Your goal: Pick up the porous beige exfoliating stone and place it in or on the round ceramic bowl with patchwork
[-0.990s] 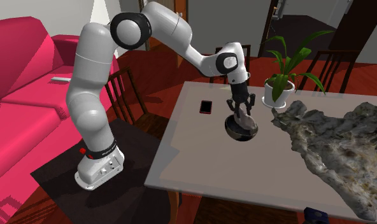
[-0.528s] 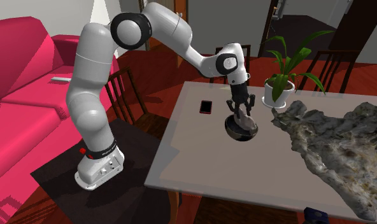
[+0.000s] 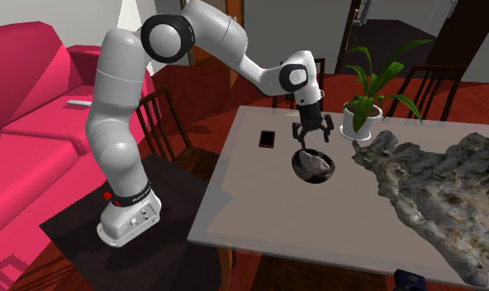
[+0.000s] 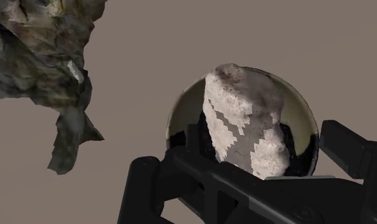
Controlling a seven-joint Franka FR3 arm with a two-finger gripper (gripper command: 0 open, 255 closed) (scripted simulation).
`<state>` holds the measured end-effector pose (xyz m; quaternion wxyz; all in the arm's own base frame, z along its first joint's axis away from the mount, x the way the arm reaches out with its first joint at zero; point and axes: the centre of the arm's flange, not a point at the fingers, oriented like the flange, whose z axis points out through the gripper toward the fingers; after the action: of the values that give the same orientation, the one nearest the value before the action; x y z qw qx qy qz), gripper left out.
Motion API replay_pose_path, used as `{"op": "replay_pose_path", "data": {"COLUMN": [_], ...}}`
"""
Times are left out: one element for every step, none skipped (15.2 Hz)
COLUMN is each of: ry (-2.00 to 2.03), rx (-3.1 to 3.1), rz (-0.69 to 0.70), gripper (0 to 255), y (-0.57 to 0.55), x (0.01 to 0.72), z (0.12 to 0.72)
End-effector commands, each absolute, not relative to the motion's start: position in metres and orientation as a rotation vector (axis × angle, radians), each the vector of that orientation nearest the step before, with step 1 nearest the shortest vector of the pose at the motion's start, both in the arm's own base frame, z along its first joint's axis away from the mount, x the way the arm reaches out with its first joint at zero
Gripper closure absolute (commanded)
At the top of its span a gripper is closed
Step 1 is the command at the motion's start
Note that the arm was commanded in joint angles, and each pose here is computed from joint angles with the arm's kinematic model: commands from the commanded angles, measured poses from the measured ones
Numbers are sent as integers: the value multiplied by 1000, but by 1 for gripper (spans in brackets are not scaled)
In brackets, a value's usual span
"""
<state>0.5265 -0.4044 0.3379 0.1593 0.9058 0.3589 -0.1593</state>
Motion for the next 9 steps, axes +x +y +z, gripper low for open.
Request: {"op": "replay_pose_path", "data": {"ry": [1026,1026,1026,1026,1026,1026,1026,1026,1026], "rx": [2589,2589,2589,2589,2589,2589,2589,2589,2589], "rz": [-456,-456,-456,-456,-456,-456,-456,-456,-456], "gripper": [0,0,0,0,0,0,0,0,0], "y": [-394,-390,-390,-390,-390,-390,-390,-390,-390], "x": [529,531,531,531,531,531,531,531,531], "z": [358,367,367,367,367,367,367,367,367]}}
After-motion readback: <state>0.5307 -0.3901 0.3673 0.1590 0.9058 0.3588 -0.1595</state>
